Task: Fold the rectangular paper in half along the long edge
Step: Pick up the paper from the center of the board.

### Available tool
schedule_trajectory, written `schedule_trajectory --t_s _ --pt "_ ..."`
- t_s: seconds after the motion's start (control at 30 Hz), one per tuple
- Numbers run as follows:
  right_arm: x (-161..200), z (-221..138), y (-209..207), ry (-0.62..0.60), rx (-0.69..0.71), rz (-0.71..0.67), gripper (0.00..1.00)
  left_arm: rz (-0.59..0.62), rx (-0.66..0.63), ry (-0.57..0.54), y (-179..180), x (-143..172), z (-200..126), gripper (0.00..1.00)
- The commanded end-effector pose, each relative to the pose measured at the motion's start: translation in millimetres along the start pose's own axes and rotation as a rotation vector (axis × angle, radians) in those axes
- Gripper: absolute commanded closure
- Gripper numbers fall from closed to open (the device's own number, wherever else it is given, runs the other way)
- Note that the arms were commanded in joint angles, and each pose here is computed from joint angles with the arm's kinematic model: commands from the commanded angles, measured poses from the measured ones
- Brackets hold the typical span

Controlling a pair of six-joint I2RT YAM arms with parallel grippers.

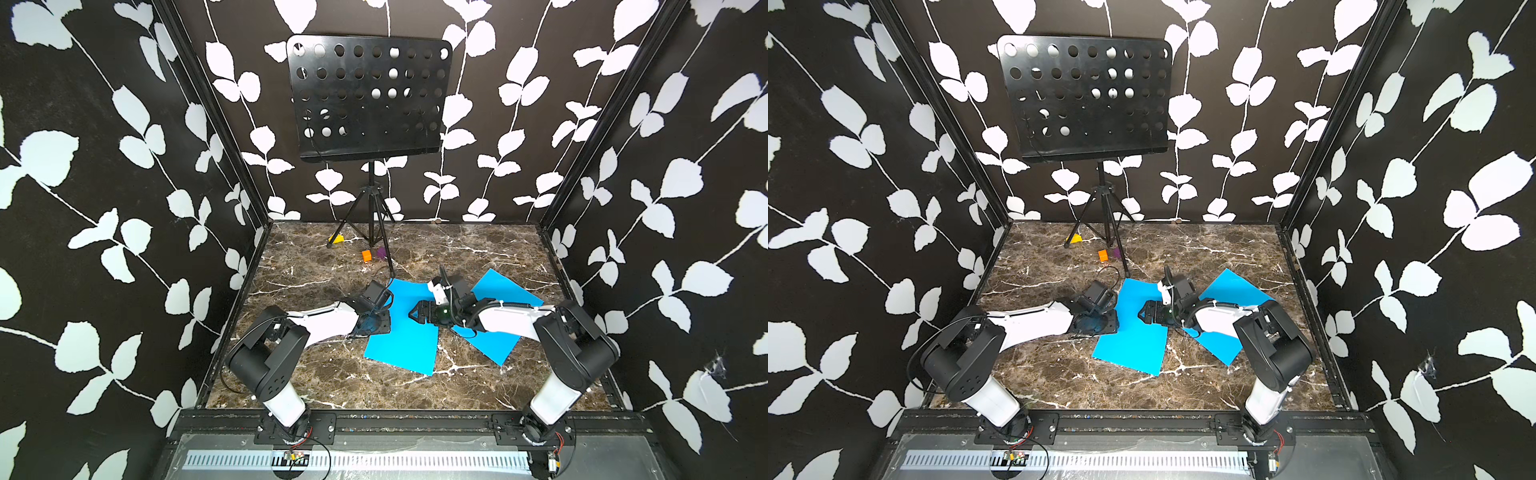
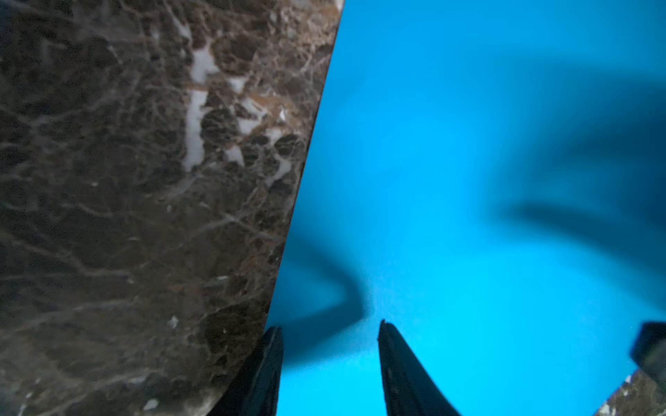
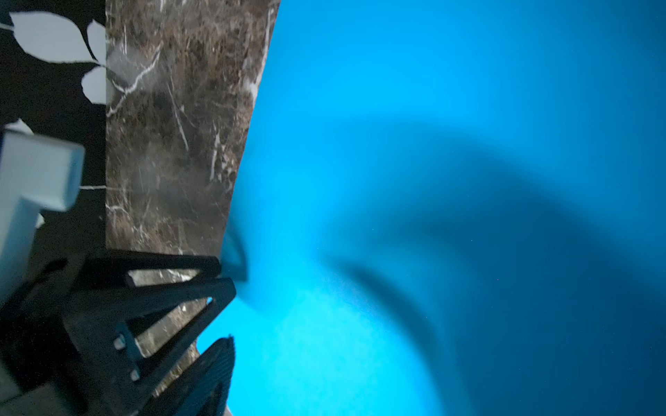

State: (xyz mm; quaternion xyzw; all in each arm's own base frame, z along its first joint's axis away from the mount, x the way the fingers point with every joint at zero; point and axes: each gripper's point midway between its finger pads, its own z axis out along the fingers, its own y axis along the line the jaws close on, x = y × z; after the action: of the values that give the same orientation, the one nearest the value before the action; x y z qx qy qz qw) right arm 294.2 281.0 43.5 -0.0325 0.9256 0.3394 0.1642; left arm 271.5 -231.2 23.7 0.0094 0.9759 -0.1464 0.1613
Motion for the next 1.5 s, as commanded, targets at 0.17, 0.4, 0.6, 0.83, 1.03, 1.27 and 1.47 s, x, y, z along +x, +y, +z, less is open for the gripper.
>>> schedule_trajectory --t_s 0.17,0.4,0.6,0.83,1.03,1.27,1.47 --pt "2.6 -8.2 -15.8 -0.066 0.071 0.075 0.52 -0.005 -0.052 0.090 17.2 25.2 13.6 0.54" --pt "5.0 -9.8 -33.8 -0.058 0.162 -0.002 1.00 -0.001 -0.035 0.054 13.2 17.9 4.6 0.45" --pt "3.2 -16.0 -29.2 -0.017 0.089 -0.163 1.00 0.011 -0.023 -0.072 10.2 -3.9 -25.4 0.11" --pt "-11.5 -37.2 -1.8 -0.066 -0.140 -0.207 1.00 -0.009 0.176 -0.180 -8.4 -16.4 -41.0 0.01" --pt "-12.2 -50.4 27.3 -0.074 -0.338 -0.249 1.00 -0.013 0.279 -0.161 -22.5 -14.5 -35.6 0.01" --pt "-22.1 -80.2 60.0 -0.144 -0.532 -0.275 1.00 0.026 0.403 -0.319 -28.5 -28.7 -55.3 0.01" --pt "-31.6 -111.3 84.1 -0.193 -0.624 -0.310 1.00 -0.025 0.536 -0.412 -24.8 -44.5 -78.4 0.01"
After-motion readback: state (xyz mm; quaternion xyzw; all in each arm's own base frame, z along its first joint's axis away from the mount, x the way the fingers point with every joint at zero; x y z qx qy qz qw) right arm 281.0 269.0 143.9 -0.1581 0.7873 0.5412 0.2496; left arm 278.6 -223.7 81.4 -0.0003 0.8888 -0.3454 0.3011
